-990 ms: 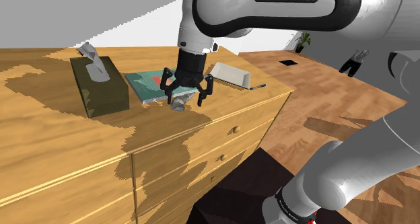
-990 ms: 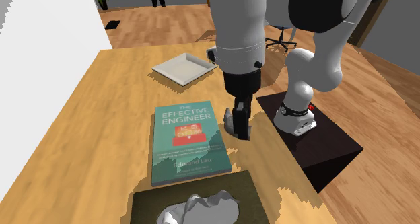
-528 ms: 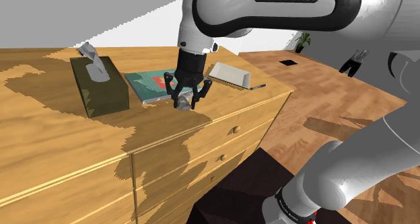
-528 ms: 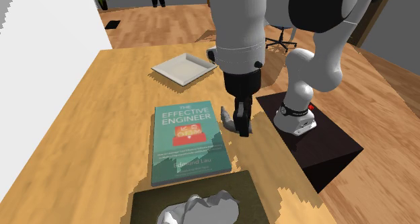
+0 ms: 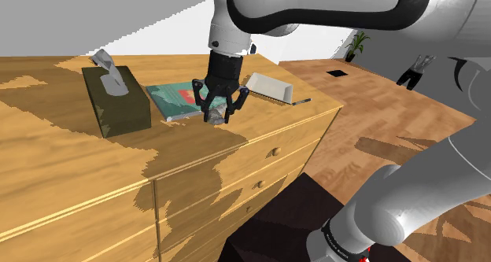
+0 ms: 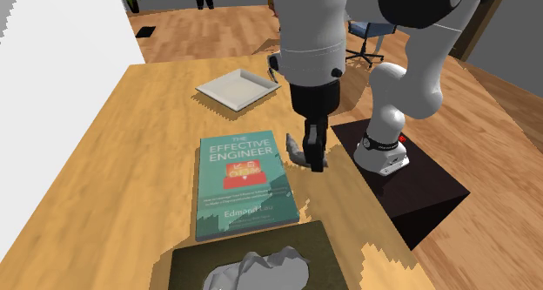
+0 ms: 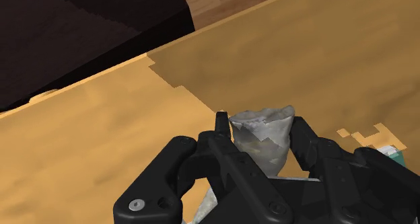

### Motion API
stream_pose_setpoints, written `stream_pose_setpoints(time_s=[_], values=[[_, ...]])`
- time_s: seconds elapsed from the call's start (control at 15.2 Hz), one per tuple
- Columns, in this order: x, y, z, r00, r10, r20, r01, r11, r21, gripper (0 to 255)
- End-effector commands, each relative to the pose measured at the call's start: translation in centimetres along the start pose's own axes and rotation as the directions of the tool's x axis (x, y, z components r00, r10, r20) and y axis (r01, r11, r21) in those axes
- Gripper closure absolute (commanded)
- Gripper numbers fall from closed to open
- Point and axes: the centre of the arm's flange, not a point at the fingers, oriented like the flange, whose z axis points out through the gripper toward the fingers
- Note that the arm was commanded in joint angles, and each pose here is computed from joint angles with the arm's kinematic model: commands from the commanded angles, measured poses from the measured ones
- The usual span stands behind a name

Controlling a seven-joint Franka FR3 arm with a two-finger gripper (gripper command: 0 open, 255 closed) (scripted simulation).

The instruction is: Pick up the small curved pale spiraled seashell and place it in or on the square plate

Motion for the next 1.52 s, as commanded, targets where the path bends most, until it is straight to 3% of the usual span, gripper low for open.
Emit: stream_pose_setpoints(time_s=[0.0,0.86,1.45], values=[[-0.1,0.0,-1.1,1.0,0.0,0.0,0.0,1.0,0.0,255],[-1.3,-0.2,-7.4,1.0,0.0,0.0,0.0,1.0,0.0,255],[7.2,8.0,-9.1,1.0,0.0,0.0,0.0,1.0,0.0,255]])
